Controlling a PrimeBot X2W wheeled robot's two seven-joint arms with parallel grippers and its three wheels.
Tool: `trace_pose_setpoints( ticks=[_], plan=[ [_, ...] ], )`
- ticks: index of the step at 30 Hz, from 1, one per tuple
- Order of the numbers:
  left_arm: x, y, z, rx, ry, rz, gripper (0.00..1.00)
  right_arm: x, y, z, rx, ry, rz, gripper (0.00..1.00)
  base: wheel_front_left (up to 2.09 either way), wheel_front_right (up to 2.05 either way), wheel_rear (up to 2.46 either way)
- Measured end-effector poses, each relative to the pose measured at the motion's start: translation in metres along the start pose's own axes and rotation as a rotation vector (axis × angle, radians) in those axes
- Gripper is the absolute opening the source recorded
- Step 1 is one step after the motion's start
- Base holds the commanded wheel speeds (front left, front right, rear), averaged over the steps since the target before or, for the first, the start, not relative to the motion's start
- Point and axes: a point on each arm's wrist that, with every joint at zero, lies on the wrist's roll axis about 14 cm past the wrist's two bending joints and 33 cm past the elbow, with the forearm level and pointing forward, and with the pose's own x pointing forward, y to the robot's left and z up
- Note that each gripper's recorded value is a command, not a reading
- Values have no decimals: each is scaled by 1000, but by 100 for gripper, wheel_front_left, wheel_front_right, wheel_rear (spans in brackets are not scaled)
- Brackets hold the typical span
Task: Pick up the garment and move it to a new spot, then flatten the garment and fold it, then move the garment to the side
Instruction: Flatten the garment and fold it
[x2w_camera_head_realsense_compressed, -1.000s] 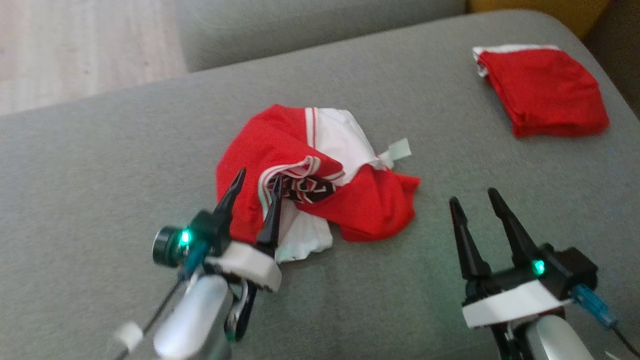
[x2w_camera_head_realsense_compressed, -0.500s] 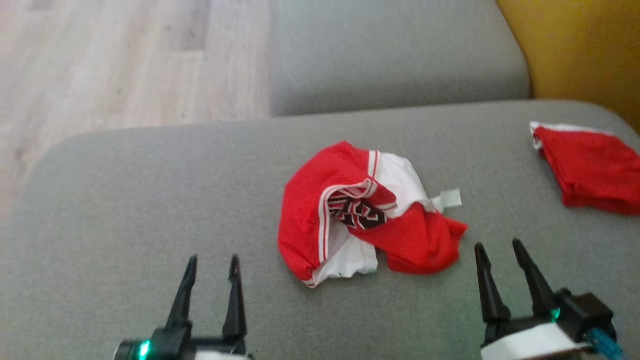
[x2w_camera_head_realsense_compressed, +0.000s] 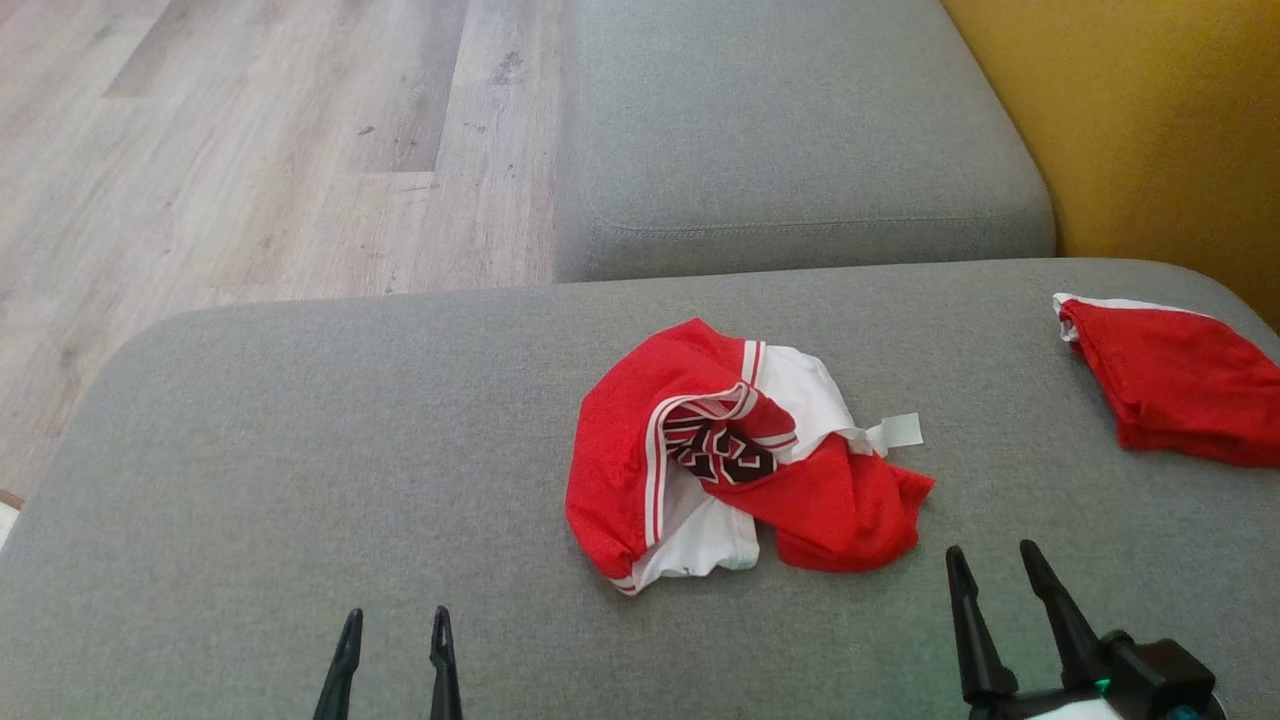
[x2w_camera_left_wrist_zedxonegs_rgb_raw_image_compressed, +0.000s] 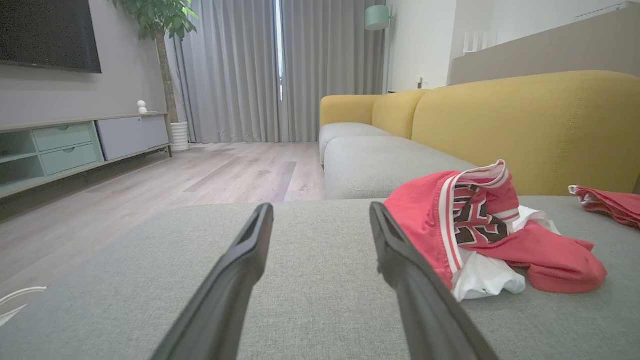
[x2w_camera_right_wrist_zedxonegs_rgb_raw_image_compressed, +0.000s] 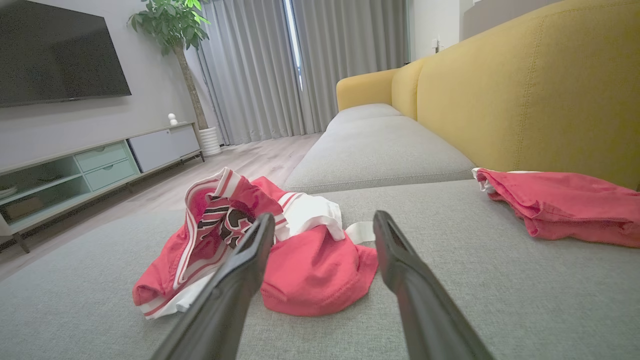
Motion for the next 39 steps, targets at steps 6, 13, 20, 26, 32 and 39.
trace_pose_setpoints(
  ticks=[6,13,20,26,32,39],
  plan=[
    [-1,-3,1,11,-4,-17,100,-3,4,-4,3,14,9,100,0,0,0],
    [-5,-2,-2,13,2,-17,100,-3,7,-3,-14,11,23,100,0,0,0],
    [-6,-4,-1,10,-1,-23,100,-5,8,-2,-15,4,23,100,0,0,0],
    [-4,-8,-2,9,4,-36,100,-6,5,-3,-12,6,13,100,0,0,0],
    [6,-25,-14,42,39,-103,100,-6,2,-7,-8,24,4,100,0,0,0],
    [54,-89,3,127,-17,-376,100,-8,-6,-13,-4,47,-22,100,0,0,0]
  ],
)
